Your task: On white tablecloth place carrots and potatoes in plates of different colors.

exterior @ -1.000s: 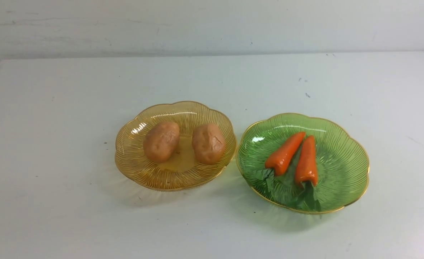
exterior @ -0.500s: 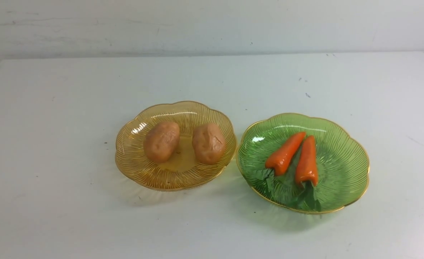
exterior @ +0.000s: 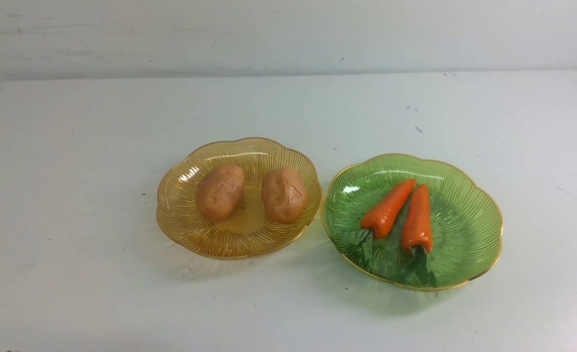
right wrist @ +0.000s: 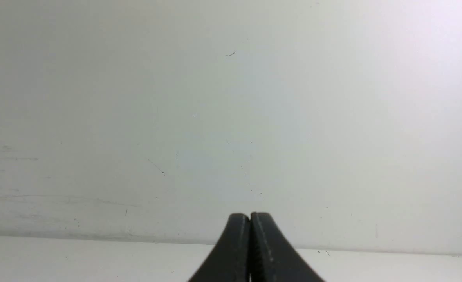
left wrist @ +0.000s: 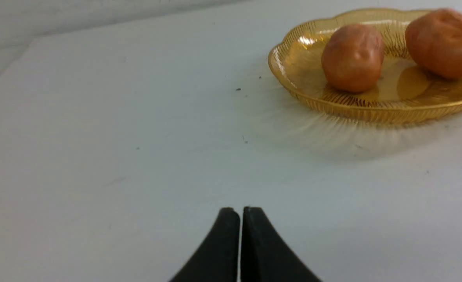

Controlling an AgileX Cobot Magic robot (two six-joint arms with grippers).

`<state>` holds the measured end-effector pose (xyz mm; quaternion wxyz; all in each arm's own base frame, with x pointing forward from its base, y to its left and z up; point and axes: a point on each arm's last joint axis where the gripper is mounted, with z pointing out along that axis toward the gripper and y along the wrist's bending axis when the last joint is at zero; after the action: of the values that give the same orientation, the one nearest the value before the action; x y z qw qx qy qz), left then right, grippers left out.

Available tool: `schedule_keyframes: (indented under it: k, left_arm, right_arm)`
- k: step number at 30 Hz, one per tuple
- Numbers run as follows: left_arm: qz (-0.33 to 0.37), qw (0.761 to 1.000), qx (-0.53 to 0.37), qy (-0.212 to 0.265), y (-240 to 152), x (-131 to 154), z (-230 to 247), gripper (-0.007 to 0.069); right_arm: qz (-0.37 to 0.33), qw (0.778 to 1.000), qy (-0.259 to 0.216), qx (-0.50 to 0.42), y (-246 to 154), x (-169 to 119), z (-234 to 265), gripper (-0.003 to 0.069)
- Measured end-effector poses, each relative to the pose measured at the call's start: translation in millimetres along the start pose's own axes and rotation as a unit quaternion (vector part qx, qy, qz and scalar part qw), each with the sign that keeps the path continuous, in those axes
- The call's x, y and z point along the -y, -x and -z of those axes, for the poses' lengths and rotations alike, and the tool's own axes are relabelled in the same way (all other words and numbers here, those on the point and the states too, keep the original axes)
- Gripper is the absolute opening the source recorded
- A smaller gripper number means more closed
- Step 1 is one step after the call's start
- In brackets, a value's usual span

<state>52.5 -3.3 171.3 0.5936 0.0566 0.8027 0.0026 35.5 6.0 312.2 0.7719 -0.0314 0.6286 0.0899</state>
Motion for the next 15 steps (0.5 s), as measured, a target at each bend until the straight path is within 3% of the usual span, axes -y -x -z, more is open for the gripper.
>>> schedule_keyframes:
  k: [15]
  left_arm:
    - [0.0, 1.0, -0.004, 0.0, -0.9, 0.0, -0.1, -0.0003]
  right_arm:
    - [0.0, 1.0, 0.0, 0.0, -0.3, 0.0, -0.1, -0.0015]
